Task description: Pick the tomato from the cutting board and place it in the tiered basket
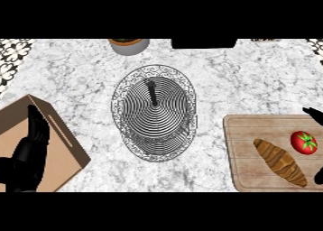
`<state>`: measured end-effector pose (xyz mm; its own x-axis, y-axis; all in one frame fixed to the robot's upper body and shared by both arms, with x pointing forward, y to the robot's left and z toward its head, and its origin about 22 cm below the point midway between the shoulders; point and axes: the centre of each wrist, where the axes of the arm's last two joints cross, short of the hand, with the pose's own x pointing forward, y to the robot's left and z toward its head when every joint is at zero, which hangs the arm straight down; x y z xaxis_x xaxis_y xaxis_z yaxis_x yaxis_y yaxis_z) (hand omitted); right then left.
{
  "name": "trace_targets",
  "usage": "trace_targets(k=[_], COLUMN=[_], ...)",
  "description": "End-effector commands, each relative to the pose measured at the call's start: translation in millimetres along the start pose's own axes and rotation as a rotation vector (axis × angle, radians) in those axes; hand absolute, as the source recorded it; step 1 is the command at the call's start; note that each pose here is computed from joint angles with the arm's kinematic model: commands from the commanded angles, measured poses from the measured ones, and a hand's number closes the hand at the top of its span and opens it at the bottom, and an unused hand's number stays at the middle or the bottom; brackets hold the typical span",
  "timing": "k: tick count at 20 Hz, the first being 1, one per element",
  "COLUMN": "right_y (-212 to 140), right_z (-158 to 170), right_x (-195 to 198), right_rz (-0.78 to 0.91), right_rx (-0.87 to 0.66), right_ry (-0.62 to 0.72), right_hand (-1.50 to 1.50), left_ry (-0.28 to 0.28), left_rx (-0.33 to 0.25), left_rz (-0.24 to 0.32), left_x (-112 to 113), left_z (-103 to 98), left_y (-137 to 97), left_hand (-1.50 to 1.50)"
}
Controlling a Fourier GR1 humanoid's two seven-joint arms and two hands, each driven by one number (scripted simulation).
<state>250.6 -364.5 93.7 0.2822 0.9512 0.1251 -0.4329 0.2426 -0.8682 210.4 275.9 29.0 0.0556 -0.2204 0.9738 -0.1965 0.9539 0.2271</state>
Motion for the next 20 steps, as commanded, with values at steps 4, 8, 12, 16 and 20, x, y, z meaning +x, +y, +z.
trace_targets(k=[4, 8, 12, 16, 20], right_y=[17, 11, 22, 22, 28], right_z=[-13, -16, -22, -32, -36], right_x=[0, -1, -11, -6, -4], right_rz=[0.018, 0.015, -0.001, -0.019, -0.006], right_rx=[0.05, 0.076, 0.112, 0.111, 0.127], right_ry=[0.034, 0.049, 0.054, 0.066, 0.057], right_hand=[-1.5, -1.5, -1.5, -1.5, 1.5], left_ry=[0.209, 0.207, 0.207, 0.197, 0.197], left_rx=[-0.075, -0.07, -0.076, -0.083, -0.065], left_rz=[0.032, 0.008, 0.026, 0.017, 0.016], left_x=[-50, -54, -40, -55, -47], left_z=[14, 22, 13, 21, 15], left_y=[-32, -30, -27, -31, -32], left_hand=[0.0, 0.0, 0.0, 0.0, 0.0])
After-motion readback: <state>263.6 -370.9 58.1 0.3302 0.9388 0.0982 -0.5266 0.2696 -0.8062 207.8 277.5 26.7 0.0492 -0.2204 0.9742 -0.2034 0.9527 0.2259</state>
